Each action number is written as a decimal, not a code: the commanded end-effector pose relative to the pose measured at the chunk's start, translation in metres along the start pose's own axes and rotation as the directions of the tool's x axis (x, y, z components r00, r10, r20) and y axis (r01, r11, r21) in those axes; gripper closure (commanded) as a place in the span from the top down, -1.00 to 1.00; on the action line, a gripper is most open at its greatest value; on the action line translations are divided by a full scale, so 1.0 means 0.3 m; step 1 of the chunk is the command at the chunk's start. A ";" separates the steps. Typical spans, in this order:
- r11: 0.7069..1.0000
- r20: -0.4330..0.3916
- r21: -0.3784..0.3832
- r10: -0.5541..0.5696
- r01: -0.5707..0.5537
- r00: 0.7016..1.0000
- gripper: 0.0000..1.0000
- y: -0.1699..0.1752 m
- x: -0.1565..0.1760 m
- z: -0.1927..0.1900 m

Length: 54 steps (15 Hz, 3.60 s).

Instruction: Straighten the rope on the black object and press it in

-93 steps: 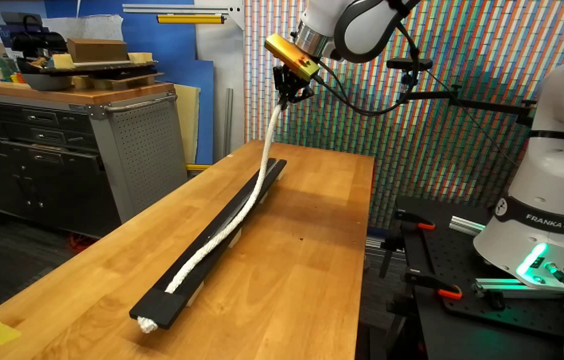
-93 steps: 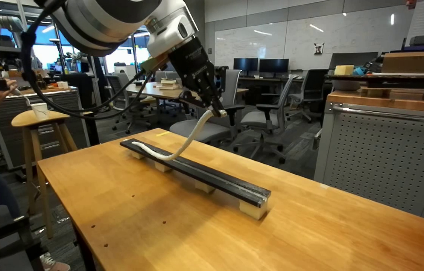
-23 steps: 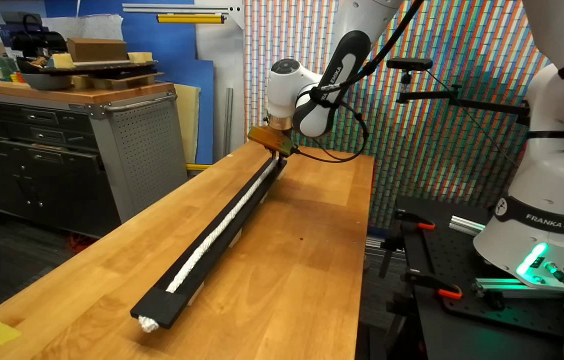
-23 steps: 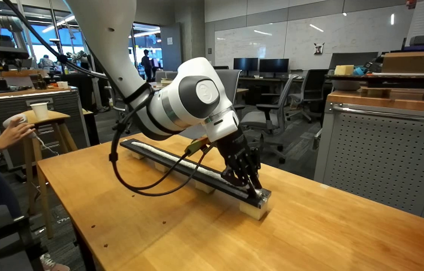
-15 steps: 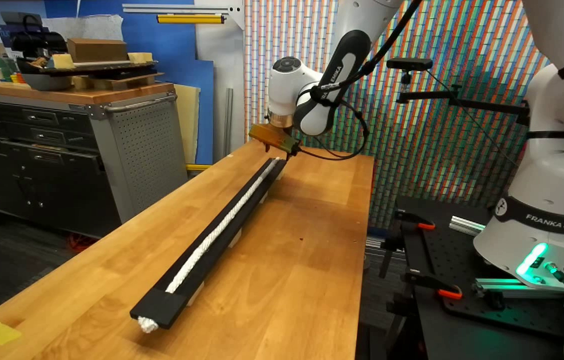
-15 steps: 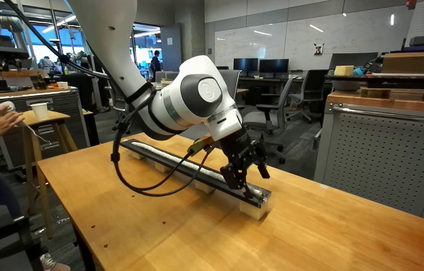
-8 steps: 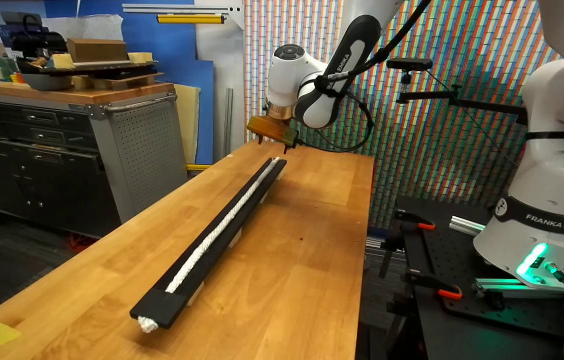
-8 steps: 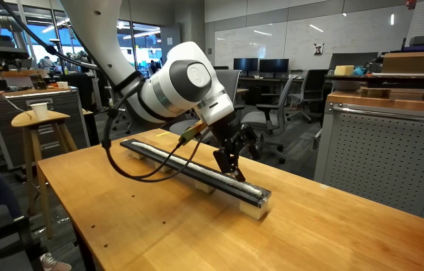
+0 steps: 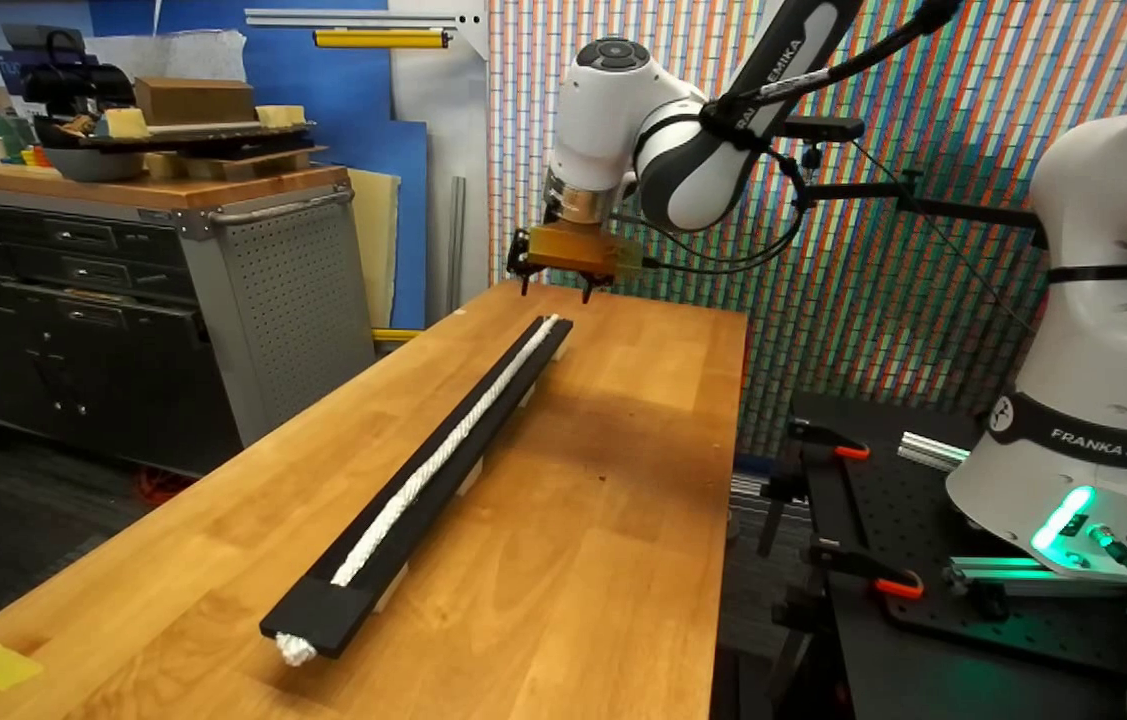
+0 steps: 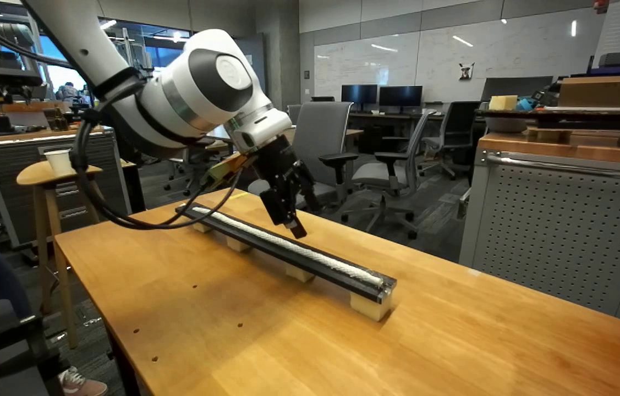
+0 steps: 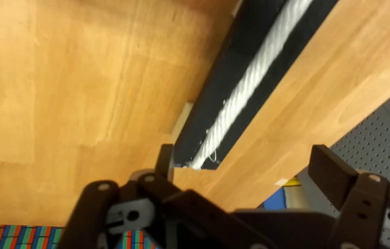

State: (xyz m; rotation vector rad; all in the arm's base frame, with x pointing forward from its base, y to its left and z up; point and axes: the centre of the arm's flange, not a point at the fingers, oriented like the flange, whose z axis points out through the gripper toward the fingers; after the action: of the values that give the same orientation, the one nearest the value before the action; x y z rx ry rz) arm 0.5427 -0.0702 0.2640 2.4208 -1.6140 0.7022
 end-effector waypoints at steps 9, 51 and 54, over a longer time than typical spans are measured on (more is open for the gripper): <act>0.833 0.234 0.101 -0.551 0.544 0.801 1.00 0.302 -0.356 -0.315; 0.518 0.334 0.238 -0.838 0.822 0.431 1.00 -0.573 -0.489 -0.418; 0.440 0.325 0.300 -0.882 0.847 0.343 1.00 -0.620 -0.558 -0.430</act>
State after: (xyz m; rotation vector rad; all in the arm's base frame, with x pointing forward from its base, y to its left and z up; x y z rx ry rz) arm 0.5995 0.1688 0.3229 3.0332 -0.1895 0.0369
